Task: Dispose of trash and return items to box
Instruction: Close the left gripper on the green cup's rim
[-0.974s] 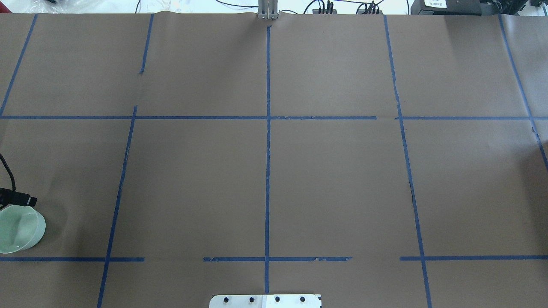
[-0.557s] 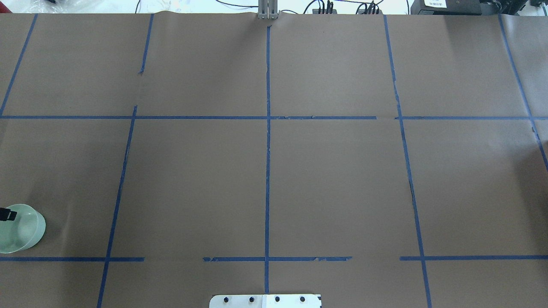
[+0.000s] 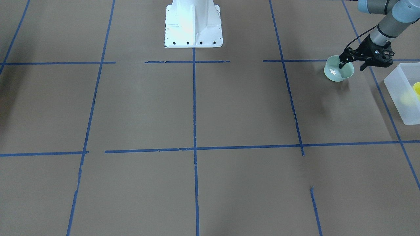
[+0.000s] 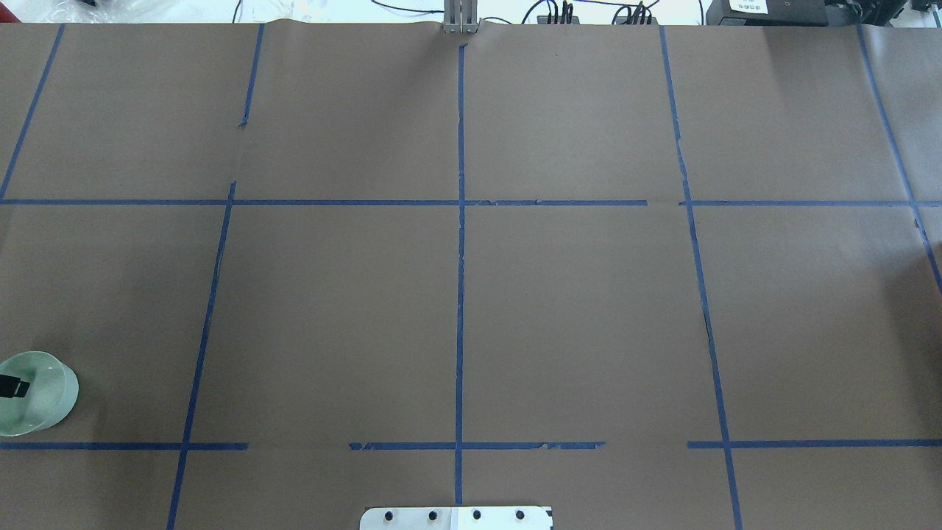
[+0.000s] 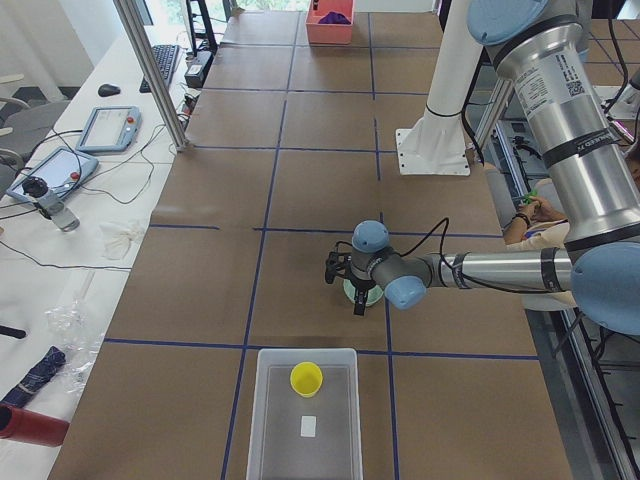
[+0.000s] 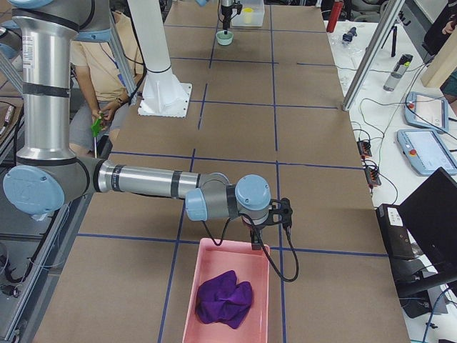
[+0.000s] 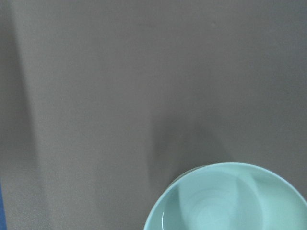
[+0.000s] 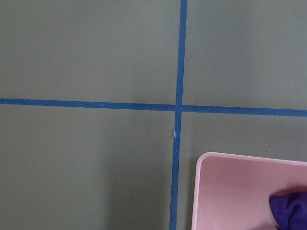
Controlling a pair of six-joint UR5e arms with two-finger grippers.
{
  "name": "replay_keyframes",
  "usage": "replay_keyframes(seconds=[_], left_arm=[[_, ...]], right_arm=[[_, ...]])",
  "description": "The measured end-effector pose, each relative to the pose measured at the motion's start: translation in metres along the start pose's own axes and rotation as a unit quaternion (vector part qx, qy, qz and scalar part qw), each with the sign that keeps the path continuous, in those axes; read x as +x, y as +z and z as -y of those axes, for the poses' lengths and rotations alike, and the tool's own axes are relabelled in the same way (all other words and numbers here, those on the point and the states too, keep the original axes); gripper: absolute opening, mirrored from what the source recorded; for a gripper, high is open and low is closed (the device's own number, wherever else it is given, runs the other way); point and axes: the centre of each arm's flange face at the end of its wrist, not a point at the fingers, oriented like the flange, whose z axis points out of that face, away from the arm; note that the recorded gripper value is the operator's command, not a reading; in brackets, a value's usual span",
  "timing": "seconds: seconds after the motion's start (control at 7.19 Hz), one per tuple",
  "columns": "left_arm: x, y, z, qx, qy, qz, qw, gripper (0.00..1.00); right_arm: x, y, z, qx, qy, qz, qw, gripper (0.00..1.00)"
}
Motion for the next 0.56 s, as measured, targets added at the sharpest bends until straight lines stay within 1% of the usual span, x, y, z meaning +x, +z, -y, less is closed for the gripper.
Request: replay_keyframes(seconds=[0.14,0.28,0.42,0.56], left_arm=[[-0.004,0.008,-0.004,-0.003,0.006,-0.006,1.0000,0.79],[-0.006,0.012,-0.007,-0.008,0.010,-0.014,0.9998,0.34],[-0.005,0.015,-0.009,-0.014,0.014,-0.019,0.9996,0.00],[-0.003,0.019,-0.012,-0.021,0.018,-0.021,0.9994,0.00]], right_arm=[[0.000,0.000,0.000,0.000,0.000,0.002,1.0000,1.00],[-0.001,0.000,0.000,0.000,-0.001,0.005,1.0000,1.00],[-0.002,0.000,-0.001,-0.001,-0.001,0.010,0.9999,1.00],[-0.002,0.000,-0.001,-0.001,-0.001,0.013,0.9999,1.00]])
